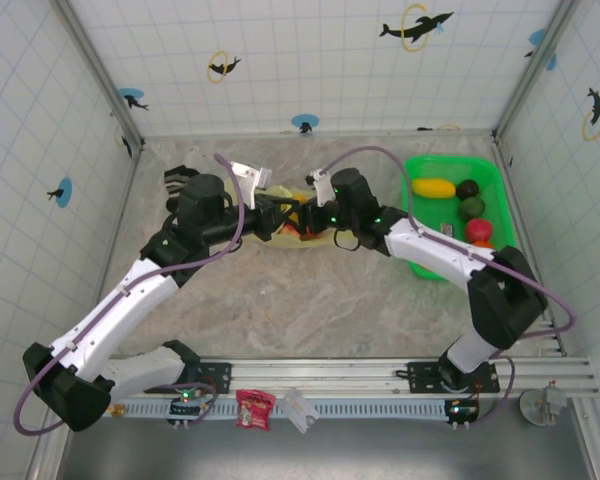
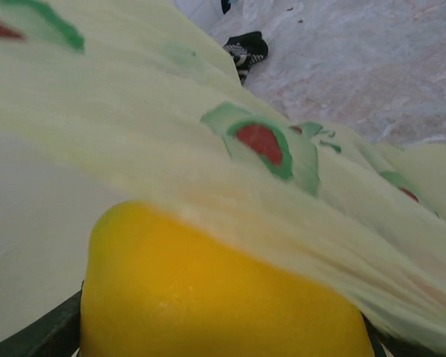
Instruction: Place the fake fruits into the plastic bag and tie a complex knot
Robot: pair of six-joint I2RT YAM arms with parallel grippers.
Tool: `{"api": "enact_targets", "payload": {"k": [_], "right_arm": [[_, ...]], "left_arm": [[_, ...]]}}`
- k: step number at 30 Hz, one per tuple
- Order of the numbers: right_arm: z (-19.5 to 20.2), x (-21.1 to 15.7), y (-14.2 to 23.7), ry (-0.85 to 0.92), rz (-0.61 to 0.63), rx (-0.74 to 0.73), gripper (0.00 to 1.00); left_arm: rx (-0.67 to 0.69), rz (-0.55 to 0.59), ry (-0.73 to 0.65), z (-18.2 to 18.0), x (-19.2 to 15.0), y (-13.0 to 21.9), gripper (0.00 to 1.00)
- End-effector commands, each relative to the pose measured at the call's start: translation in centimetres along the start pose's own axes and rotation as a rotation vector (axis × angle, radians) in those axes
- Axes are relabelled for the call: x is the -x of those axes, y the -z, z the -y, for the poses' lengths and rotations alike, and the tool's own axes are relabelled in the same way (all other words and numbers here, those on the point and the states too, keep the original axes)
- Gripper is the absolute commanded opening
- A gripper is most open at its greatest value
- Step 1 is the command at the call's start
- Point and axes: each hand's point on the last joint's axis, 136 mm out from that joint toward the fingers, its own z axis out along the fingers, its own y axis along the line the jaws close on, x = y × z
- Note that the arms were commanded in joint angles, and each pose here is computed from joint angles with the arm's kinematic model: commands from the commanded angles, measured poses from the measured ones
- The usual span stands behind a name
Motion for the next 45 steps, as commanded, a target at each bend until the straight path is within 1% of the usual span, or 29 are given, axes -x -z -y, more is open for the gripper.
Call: {"api": "enact_targets", "payload": {"k": [1,3,5,6,8,9,13,19,22,24,25,28,34,36,37,39,45], "right_arm": [[-2.1,0.7,-2.8,0.026,-0.02,0.002,0.6],[-3.2,0.1,-4.5,0.029,-0.051,0.016,0.61],[-3.5,-0.5,-6.2,0.02,-0.06,-0.002,0.65],[-3.2,-0.6,-6.8,0.009,-0.058,-0.029,0.72],[-2.2,-0.6,-7.6,-0.015,-0.046,-0.082,0.93],[-2.0,-0.6,-7.7,-0.025,-0.041,-0.095,1.0],[-1.6,-0.2,-6.9,-0.029,-0.011,-0.119,1.0],[-1.1,-0.2,-4.9,-0.02,-0.002,-0.12,0.98],[-1.0,0.2,-3.4,-0.018,0.025,-0.122,0.92],[-1.0,0.4,-2.4,-0.011,0.042,-0.128,0.84],[-1.1,0.5,-1.9,-0.011,0.051,-0.125,0.78],[-1.1,0.7,-0.2,-0.016,0.07,-0.123,0.54],[-1.4,0.2,3.1,-0.012,0.098,-0.115,0.23],[-1.7,1.1,4.3,-0.003,0.145,-0.102,0.11],[-1.7,1.2,4.9,0.001,0.154,-0.102,0.07],[-1.8,1.6,5.9,0.007,0.17,-0.1,0.01],[-3.0,4.8,9.7,0.038,0.263,-0.05,0.0]], "left_arm": [[-0.034,0.023,-0.004,1.2,0.9,0.6,0.0],[-0.027,0.019,-0.003,1.0,0.7,0.5,0.0],[-0.013,0.017,-0.005,0.6,0.5,0.4,0.0],[-0.003,0.013,-0.003,0.4,0.4,0.3,0.0],[0.003,0.005,-0.003,0.3,0.2,0.3,0.0],[0.005,0.003,-0.001,0.2,0.2,0.3,0.0],[0.016,0.001,0.001,0.1,0.1,0.4,0.0],[0.022,0.007,-0.002,0.0,0.1,0.5,0.0],[0.029,0.017,-0.008,0.0,0.4,0.7,0.0],[0.038,0.028,-0.014,0.0,0.7,0.9,0.0],[0.046,0.03,-0.017,-0.1,0.7,1.0,0.0],[0.072,0.037,-0.022,-0.4,0.8,1.3,0.0],[0.096,0.042,-0.019,-0.9,0.5,1.5,0.0],[0.098,0.044,-0.018,-1.0,0.4,1.6,0.0],[0.097,0.044,-0.017,-1.0,0.3,1.6,0.0],[0.096,0.042,-0.016,-1.0,0.3,1.6,0.0],[0.077,0.03,-0.01,-0.8,0.0,1.3,0.0]]}}
